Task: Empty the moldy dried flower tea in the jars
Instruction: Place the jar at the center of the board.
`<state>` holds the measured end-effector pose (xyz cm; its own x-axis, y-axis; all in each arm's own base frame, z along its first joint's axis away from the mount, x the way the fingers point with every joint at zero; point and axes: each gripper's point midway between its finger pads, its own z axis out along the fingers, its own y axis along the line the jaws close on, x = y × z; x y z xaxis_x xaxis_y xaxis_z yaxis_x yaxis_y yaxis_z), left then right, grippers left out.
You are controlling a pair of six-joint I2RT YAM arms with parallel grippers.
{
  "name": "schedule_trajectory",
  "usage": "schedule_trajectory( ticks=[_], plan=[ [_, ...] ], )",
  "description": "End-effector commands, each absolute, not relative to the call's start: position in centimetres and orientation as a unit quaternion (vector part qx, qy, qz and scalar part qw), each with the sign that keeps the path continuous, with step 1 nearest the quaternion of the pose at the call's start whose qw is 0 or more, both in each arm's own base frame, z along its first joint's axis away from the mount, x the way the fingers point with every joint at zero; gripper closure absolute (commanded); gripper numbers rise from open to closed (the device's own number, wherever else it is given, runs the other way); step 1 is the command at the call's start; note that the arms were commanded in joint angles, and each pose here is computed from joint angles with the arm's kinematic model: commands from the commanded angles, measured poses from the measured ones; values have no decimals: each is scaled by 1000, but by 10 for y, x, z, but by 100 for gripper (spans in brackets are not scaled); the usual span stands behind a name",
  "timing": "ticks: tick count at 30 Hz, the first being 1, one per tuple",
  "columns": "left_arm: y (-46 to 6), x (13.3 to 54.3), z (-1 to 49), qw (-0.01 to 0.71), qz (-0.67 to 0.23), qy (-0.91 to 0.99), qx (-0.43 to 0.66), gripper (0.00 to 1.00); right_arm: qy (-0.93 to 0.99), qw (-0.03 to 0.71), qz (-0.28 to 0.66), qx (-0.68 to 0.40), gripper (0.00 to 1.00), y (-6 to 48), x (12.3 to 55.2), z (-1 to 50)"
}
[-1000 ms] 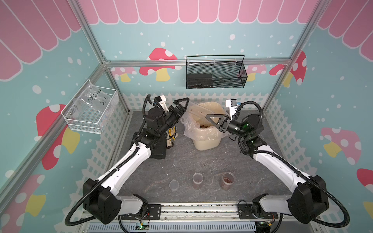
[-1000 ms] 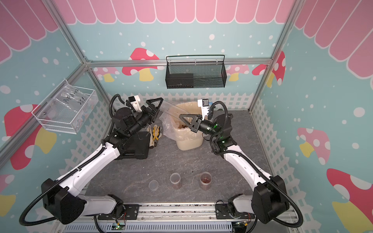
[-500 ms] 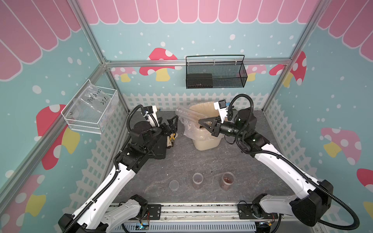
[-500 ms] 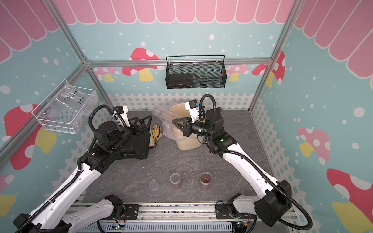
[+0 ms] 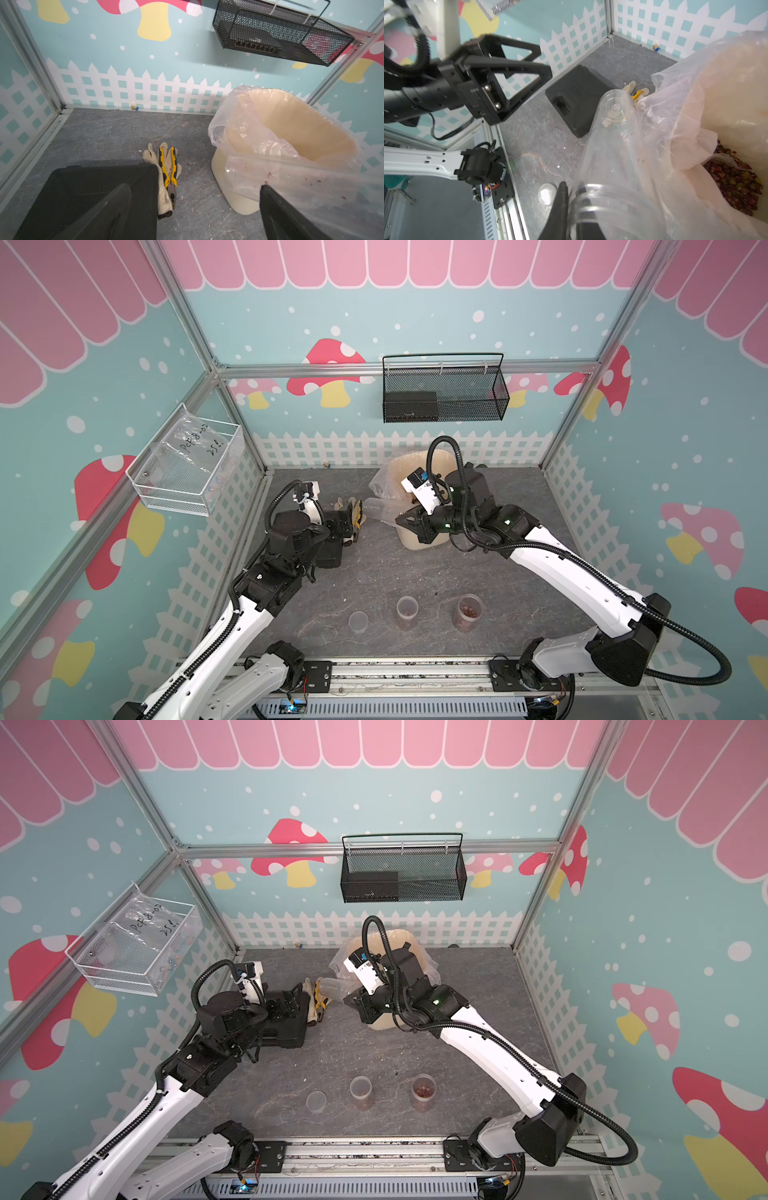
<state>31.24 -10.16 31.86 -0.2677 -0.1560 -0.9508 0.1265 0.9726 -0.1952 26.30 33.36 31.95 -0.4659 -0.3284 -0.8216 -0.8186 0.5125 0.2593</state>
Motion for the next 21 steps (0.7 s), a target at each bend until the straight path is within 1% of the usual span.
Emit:
schedule_trajectory(
  ticks=[1, 8, 15, 21],
  plan=[
    [-80, 311, 312, 611, -66, 788, -34, 1, 798, 337, 285, -412, 100, 335, 253, 300],
    [-63, 314, 310, 603, -86, 788, -88, 1, 807, 282, 247, -456, 98, 352, 243, 273],
    [-44, 324, 299, 572, -125, 800, -131, 1, 803, 241, 237, -490, 98, 370, 229, 251],
    [-32, 331, 283, 544, -128, 817, -144, 1, 801, 193, 220, -522, 97, 381, 214, 224]
  ],
)
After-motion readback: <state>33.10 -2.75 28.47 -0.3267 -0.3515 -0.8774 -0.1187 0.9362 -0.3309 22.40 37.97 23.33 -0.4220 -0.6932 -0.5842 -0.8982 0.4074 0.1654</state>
